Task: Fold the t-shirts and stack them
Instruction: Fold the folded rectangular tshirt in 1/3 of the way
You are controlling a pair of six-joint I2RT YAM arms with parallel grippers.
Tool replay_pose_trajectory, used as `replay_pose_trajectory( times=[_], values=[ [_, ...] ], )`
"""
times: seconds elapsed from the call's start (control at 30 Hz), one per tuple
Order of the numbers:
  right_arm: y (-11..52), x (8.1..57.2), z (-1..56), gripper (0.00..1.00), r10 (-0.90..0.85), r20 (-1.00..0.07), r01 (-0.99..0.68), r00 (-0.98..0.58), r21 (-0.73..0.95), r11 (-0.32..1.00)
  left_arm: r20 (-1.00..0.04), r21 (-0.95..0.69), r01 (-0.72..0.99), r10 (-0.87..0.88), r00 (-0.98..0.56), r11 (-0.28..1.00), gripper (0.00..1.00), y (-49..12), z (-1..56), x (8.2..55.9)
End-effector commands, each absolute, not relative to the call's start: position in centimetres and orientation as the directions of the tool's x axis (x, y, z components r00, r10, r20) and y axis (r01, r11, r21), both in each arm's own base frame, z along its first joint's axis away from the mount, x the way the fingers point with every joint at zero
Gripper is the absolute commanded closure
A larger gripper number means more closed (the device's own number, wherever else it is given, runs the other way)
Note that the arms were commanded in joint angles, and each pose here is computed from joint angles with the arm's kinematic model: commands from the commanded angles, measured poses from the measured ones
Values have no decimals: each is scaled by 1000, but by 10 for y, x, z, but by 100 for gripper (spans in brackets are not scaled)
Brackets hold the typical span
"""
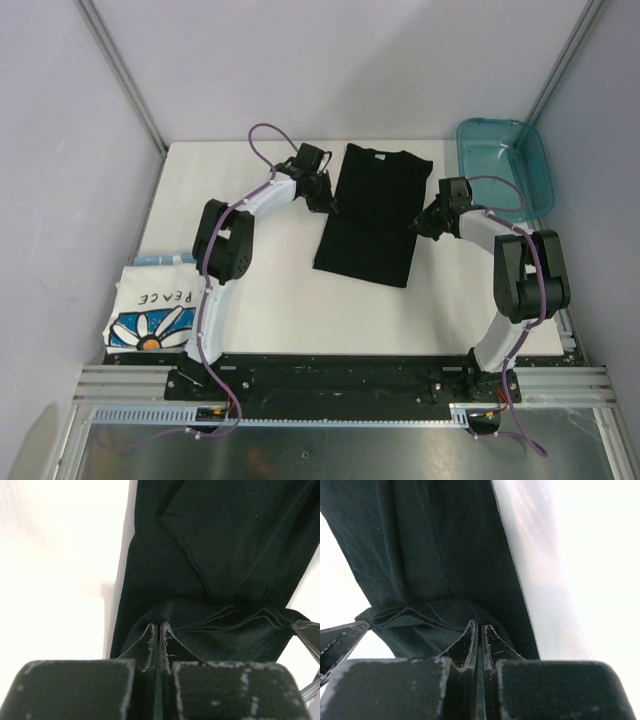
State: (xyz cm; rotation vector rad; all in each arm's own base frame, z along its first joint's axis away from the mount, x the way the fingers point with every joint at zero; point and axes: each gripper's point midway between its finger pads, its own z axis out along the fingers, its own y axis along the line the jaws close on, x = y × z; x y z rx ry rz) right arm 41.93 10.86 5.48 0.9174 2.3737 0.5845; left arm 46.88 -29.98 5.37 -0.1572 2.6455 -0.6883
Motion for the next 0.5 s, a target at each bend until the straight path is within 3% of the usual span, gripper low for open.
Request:
replay_pose_trajectory(
  times=[0.0, 0.2, 0.27, 0.3, 0.4, 0.47],
  values=[
    [105, 438, 86, 100, 708, -376, 425, -598, 600, 678, -429, -516, 55, -202, -881, 855, 100, -302, 89, 486],
    [102, 439, 79, 100, 709, -366, 436, -603, 593, 677, -418, -513, 42, -206, -885, 857, 100, -299, 82, 487],
    [102, 439, 77, 96, 709, -363, 436, -605, 593, 676, -419, -518, 55, -197, -886, 854, 100, -301, 81, 489],
    [101, 439, 78, 89, 709, -366, 436, -603, 594, 677, -423, -520, 65, -191, -886, 852, 95, -302, 82, 489],
    [96, 442, 91, 60, 703, -399, 420, -588, 592, 687, -465, -512, 102, -176, -868, 853, 59, -298, 97, 494],
    [91, 444, 105, 52, 687, -440, 400, -578, 581, 708, -498, -504, 128, -166, -851, 854, 44, -294, 109, 497]
  ],
)
